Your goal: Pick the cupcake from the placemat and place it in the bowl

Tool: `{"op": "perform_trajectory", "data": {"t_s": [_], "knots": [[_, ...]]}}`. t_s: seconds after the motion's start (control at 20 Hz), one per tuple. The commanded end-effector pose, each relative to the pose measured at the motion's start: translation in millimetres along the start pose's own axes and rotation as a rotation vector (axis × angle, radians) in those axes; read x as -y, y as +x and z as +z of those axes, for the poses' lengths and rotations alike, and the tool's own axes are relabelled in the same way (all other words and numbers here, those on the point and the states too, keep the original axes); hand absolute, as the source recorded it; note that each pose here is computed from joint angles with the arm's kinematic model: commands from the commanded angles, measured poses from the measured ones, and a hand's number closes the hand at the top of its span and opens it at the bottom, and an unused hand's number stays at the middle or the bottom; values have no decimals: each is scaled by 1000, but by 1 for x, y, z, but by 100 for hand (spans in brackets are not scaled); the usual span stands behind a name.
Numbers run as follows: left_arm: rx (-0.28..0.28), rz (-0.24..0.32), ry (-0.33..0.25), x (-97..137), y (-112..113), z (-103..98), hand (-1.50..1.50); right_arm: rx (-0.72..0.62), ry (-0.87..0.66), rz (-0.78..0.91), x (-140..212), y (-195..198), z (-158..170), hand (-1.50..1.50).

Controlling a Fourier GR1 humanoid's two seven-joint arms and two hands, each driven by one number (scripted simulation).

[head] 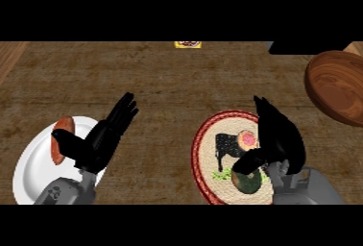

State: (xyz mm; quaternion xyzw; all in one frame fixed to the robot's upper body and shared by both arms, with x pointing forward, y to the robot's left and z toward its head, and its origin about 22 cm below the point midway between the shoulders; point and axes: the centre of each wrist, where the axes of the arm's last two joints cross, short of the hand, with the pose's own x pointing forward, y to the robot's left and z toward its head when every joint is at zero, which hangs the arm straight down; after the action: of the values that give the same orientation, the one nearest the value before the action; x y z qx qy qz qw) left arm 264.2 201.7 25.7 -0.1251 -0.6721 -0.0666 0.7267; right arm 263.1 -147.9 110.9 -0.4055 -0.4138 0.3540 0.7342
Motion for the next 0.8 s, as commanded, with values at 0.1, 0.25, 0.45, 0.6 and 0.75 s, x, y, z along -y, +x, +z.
{"op": "perform_trajectory", "data": {"t_s": [0.1,0.25,0.45,0.6,0.75], "knots": [[-3,-2,8,6,-6,1,0,-233,114,116,-6,9,-12,-150],[-16,7,8,-16,-3,3,0,-244,110,108,-25,23,-6,-150],[-1,18,16,-4,10,-8,0,-213,129,131,-14,28,-12,-150],[-4,10,-7,-10,0,4,0,-227,121,147,-23,17,-27,-150],[-1,6,6,-16,4,-10,0,-218,120,153,-35,20,-20,-150]]}}
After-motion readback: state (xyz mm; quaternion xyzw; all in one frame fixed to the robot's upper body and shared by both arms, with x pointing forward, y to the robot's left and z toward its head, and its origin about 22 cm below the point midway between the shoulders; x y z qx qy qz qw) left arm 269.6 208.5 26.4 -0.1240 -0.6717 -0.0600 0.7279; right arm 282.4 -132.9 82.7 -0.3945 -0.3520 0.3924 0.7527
